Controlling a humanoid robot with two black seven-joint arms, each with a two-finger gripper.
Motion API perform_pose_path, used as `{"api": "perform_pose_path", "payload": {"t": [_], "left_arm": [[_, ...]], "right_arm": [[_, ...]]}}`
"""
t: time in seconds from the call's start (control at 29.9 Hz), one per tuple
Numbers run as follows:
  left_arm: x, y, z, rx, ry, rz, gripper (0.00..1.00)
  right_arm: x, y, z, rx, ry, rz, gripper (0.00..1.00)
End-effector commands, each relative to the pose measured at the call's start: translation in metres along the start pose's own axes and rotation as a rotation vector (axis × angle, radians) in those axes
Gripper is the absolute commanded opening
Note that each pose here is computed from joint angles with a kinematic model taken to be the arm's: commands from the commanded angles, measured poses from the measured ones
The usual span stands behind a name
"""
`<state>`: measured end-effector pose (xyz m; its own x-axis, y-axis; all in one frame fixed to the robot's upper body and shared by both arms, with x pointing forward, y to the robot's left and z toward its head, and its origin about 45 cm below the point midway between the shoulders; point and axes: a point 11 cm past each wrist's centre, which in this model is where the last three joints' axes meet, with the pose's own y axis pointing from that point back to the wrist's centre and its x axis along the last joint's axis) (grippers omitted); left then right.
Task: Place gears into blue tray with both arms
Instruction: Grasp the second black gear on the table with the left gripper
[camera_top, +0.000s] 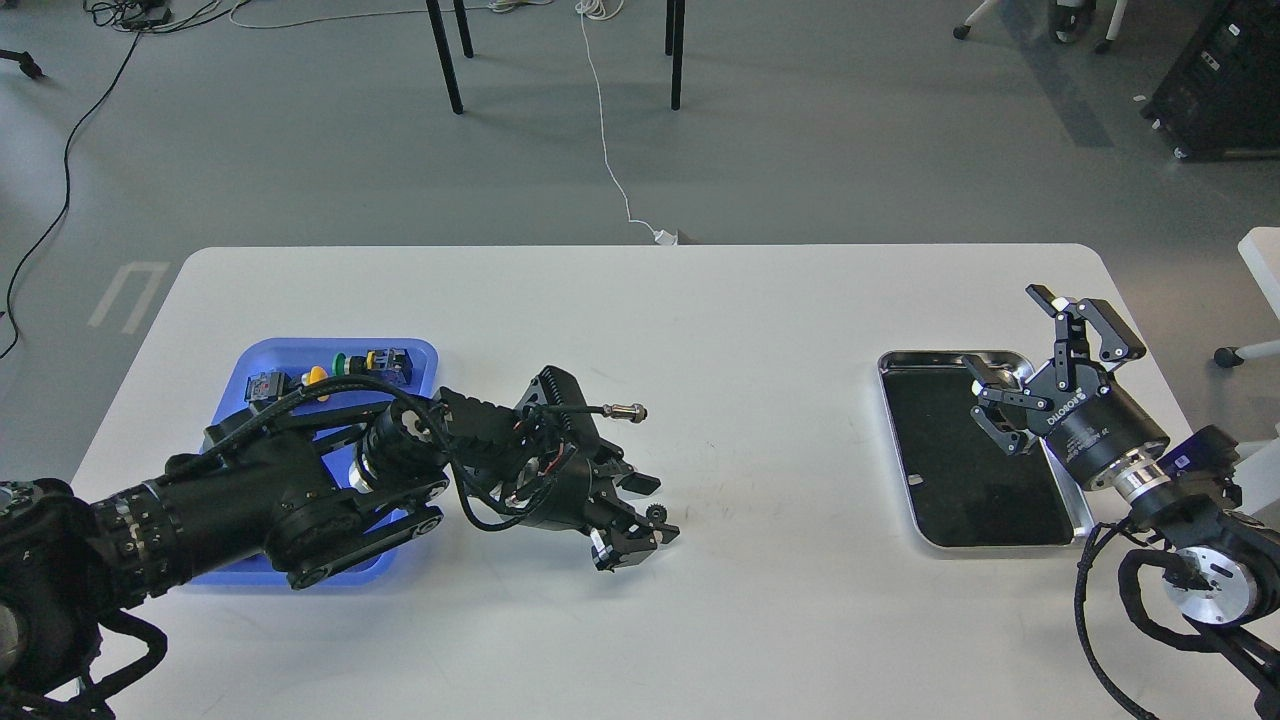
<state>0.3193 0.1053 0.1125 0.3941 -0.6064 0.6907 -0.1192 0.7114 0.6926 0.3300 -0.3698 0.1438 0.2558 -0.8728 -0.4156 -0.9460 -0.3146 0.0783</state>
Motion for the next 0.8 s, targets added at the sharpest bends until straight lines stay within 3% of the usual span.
{"api": "perform_pose_path", "payload": {"t": [0.0, 0.2, 0.3, 0.43, 0.77], "left_arm": [[-0.0017, -0.0025, 0.0002, 0.0, 0.007, -0.002, 0.59], [-0.0049, -0.0023, 0.0003, 0.0, 0.014, -0.005, 0.55], [-0.0049, -0.0016, -0.0009, 0.003, 0.013, -0.006, 0.45], [-0.0057, -0.0006, -0.0018, 0.006, 0.014, -0.007, 0.23], [-0.0024, 0.0005, -0.0023, 0.007, 0.008, -0.003, 0.19]], "right_arm": [[-0.0002, -0.0001, 0.0003, 0.0, -0.001, 0.0, 0.97], [0.0002, 0.0001, -0.0001, 0.0, 0.0, 0.0, 0.97], [0.0002, 0.0001, -0.0001, 0.0, 0.0, 0.0, 0.97], [0.0002, 0.0001, -0.0001, 0.0, 0.0, 0.0, 0.97], [0.0015, 0.0008, -0.0015, 0.0, 0.005, 0.002, 0.97]]}}
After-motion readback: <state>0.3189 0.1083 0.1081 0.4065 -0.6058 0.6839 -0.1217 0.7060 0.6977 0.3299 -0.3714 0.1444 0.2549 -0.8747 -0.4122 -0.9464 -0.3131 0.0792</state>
